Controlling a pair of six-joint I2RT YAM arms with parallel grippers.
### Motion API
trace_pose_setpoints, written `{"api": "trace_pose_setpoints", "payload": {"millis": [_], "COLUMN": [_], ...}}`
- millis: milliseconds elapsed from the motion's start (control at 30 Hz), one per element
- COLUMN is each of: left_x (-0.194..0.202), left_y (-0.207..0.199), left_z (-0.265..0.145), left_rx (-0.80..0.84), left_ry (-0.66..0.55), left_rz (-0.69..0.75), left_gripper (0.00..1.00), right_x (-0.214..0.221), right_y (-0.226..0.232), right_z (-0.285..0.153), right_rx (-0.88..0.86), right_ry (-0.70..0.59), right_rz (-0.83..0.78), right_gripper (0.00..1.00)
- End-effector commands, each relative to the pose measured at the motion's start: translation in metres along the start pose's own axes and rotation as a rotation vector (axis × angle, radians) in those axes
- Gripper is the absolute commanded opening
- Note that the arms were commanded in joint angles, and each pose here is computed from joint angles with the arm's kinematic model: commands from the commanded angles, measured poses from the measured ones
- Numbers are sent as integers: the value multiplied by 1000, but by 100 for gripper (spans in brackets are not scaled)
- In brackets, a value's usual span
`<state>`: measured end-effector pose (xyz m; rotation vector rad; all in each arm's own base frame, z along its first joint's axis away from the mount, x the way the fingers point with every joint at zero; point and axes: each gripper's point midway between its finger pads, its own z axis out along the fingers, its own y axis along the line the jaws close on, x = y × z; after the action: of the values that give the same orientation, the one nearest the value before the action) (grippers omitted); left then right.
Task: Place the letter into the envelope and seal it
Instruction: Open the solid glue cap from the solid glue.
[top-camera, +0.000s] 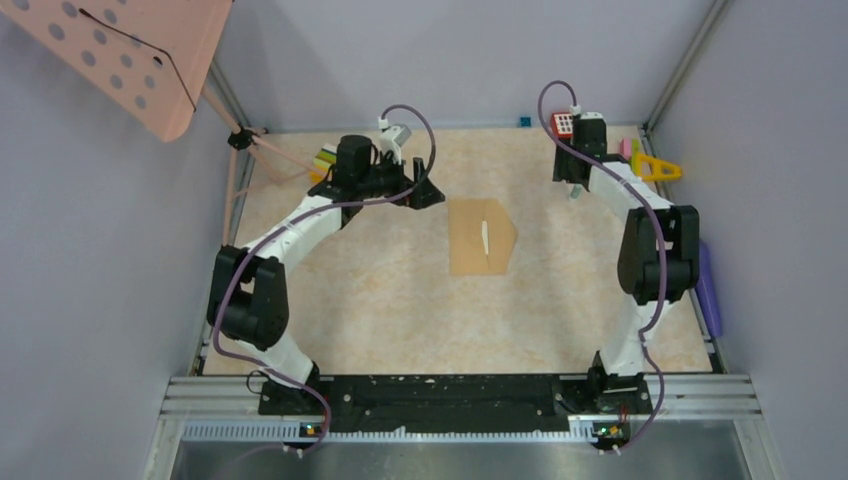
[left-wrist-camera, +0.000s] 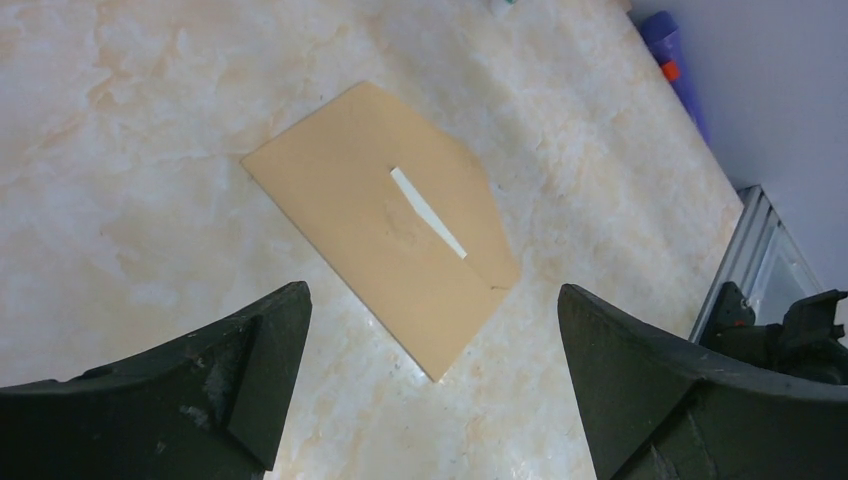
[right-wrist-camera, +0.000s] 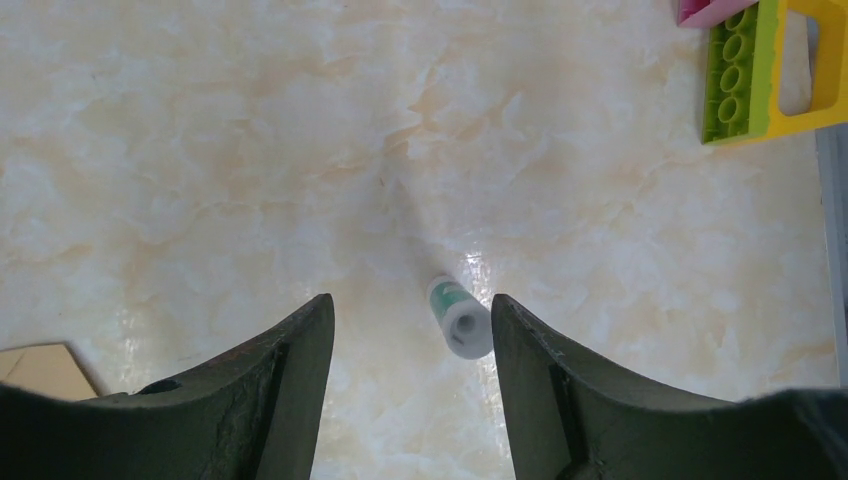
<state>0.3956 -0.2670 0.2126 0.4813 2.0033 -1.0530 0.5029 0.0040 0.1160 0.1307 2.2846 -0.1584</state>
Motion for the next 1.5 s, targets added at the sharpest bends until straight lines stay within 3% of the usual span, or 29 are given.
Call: {"api": "trace_pose_setpoints", "payload": {"millis": [0,567,1000,1100,1300,1467], "left_x": [18,26,30,31,31,21], "left_y": [8,3,0,-1,-3,-11], "left_z": [-12,-12,-13,-12,-12,-15], "left_rx": [-54,-21,0,7,16,43], "left_ry": [56,45,36,40,42,34], "left_rz": [57,37,25,14,10,48], "left_gripper": [98,98,98,98,98,98], "right_x": [-25,21,13,14,13,-7], "right_y": [-16,-15,-16,-17,-19,-14], "right_z": [7,31,40,41,38,15], "right_rx": [65,60,69,77,83,34], "right_ry": [-24,162,155,158,163,112], "right_rz": [-21,-80,-81,-89,-103,-92], "right_gripper": [59,58,46,38,8,1]}}
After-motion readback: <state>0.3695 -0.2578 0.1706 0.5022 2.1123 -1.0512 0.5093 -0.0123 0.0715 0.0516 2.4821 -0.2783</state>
